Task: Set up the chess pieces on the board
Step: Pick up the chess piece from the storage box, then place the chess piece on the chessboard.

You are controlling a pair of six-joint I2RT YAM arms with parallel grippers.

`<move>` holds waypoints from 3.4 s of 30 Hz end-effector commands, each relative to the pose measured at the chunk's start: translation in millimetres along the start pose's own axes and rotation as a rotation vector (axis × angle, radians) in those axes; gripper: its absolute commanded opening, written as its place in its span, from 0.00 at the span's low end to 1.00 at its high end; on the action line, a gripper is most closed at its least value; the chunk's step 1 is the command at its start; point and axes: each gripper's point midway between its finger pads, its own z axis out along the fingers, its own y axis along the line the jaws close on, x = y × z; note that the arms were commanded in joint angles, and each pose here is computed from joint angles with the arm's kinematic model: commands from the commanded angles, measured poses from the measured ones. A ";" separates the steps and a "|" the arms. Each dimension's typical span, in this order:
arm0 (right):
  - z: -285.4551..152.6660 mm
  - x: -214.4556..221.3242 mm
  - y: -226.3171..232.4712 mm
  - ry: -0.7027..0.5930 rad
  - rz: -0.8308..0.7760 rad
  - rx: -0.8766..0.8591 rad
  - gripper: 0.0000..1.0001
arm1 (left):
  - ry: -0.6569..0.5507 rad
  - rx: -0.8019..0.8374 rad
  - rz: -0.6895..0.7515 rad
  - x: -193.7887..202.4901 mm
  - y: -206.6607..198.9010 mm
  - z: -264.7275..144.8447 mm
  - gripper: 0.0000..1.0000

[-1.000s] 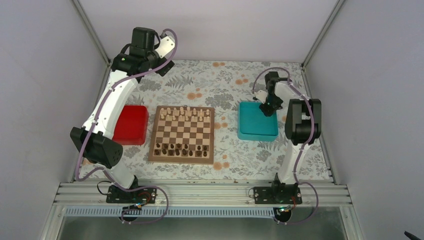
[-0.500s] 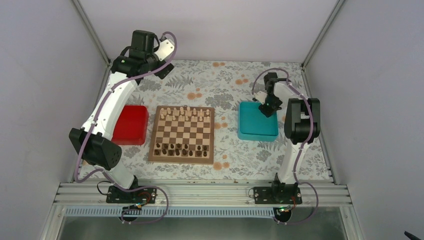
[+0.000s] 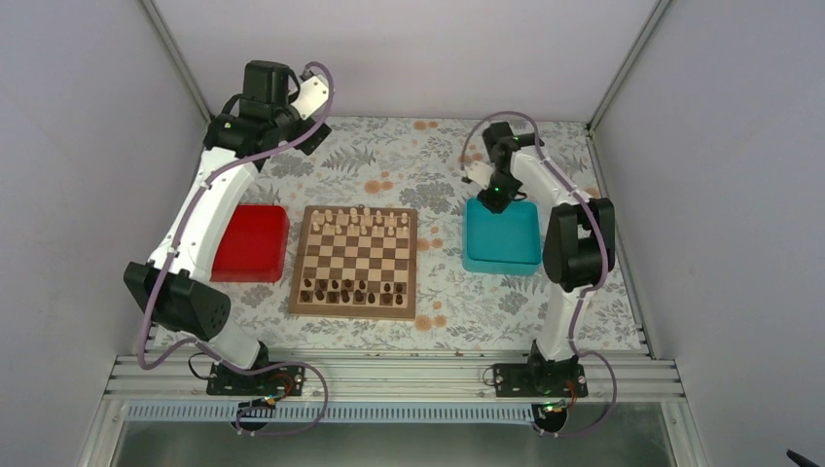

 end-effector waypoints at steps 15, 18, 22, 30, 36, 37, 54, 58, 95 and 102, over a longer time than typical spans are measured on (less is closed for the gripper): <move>-79.3 -112.1 192.8 -0.229 -0.461 -0.092 0.04 | -0.032 -0.143 -0.106 10.1 41.8 -32.3 1.00; -75.1 -117.8 224.4 -0.219 -0.531 -0.119 0.04 | -0.021 -0.162 -0.117 15.0 44.2 -34.9 1.00; -70.6 -125.0 258.2 -0.220 -0.609 -0.143 0.04 | -0.008 -0.184 -0.127 21.9 46.2 -36.1 1.00; -63.1 -134.7 306.4 -0.258 -0.717 -0.209 0.04 | 0.003 -0.201 -0.143 32.2 49.7 -35.9 1.00; -44.8 -122.3 332.3 -0.220 -0.767 -0.235 0.04 | 0.016 -0.203 -0.150 39.8 50.9 -33.0 1.00; -42.6 -120.3 335.9 -0.213 -0.774 -0.239 0.04 | 0.018 -0.201 -0.151 40.8 50.8 -32.4 1.00; -18.9 -103.0 356.6 -0.178 -0.813 -0.256 0.04 | 0.024 -0.203 -0.162 44.2 51.6 -30.6 1.00; -16.7 -104.4 357.9 -0.176 -0.816 -0.254 0.04 | 0.023 -0.202 -0.162 44.4 51.1 -31.2 1.00; -68.0 -118.0 340.5 -0.271 -0.802 -0.182 0.31 | 0.016 -0.196 -0.151 42.0 51.9 -32.9 1.00; -137.4 -127.5 289.0 -0.416 -0.721 -0.155 0.56 | -0.003 -0.196 -0.151 37.2 53.5 -37.1 1.00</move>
